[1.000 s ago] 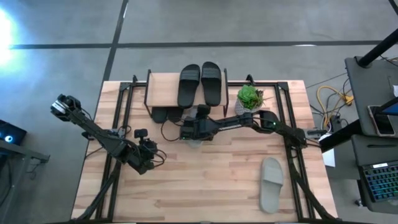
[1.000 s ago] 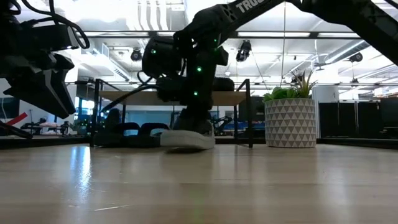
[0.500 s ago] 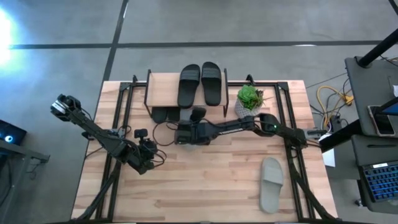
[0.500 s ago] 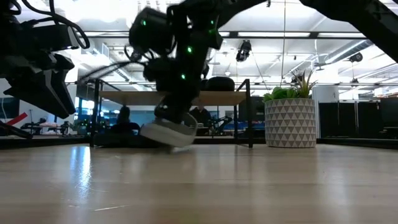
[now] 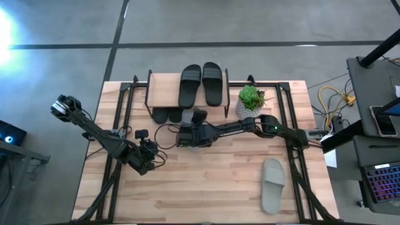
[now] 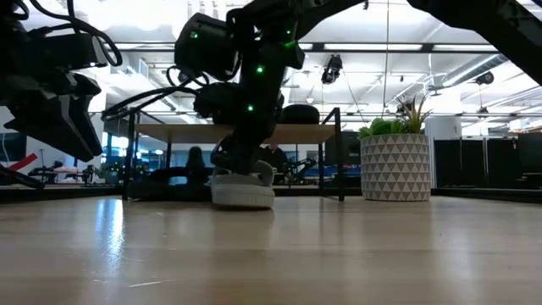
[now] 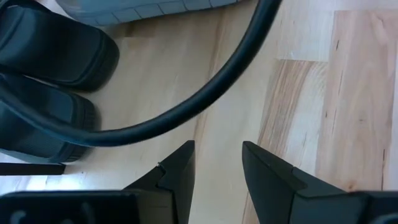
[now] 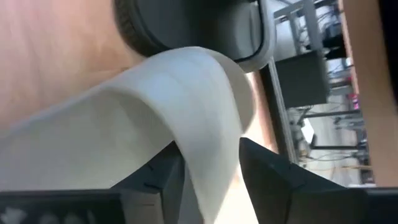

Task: Pick and place slides into the shelf
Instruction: Put the gray slide under the shelf

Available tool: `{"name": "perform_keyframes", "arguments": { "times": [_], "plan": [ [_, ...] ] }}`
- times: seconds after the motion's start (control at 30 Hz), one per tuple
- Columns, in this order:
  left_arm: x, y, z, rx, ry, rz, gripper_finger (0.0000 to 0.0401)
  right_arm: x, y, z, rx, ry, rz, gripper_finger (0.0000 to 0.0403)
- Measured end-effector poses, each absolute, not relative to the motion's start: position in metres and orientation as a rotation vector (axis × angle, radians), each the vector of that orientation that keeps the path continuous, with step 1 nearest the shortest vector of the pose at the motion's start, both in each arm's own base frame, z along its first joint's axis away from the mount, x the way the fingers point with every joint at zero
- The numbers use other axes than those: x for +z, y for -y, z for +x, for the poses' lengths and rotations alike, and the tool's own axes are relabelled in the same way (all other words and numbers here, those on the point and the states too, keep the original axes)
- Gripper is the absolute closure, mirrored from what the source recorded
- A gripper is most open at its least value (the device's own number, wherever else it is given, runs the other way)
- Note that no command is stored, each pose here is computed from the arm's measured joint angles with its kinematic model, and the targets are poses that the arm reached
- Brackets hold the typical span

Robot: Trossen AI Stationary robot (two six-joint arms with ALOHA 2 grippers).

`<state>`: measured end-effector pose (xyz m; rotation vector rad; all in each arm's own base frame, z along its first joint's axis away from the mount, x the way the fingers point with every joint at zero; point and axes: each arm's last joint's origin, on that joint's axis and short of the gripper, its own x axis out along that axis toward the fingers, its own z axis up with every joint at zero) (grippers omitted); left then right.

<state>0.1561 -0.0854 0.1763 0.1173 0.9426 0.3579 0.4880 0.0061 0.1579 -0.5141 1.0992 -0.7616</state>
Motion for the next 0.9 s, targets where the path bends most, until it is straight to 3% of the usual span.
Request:
{"name": "perform_keyframes", "arguments": {
  "times": [0.27,0.53,0.67,0.8,0.9],
  "plan": [
    [0.176,0.085,0.156,0.358,-0.942,0.116,0.0283,0.161,-0.018,0.478,-0.730,-1.191,-0.491,0.0202],
    [0.176,0.085,0.156,0.358,-0.941,0.116,0.0283,0.188,-0.063,0.480,-0.574,-1.167,-0.403,0.0198],
    [0.176,0.085,0.156,0.359,-0.941,0.115,0.0283,0.204,-0.091,0.470,-0.491,-1.227,-0.212,0.0198],
    [0.177,0.085,0.156,0.360,-0.939,0.112,0.0283,0.214,-0.120,0.455,-0.607,-1.232,0.039,0.0205],
    [0.177,0.085,0.156,0.363,-0.936,0.114,0.0283,0.217,-0.131,0.455,-0.694,-1.151,0.265,0.0233]
  ]
}}
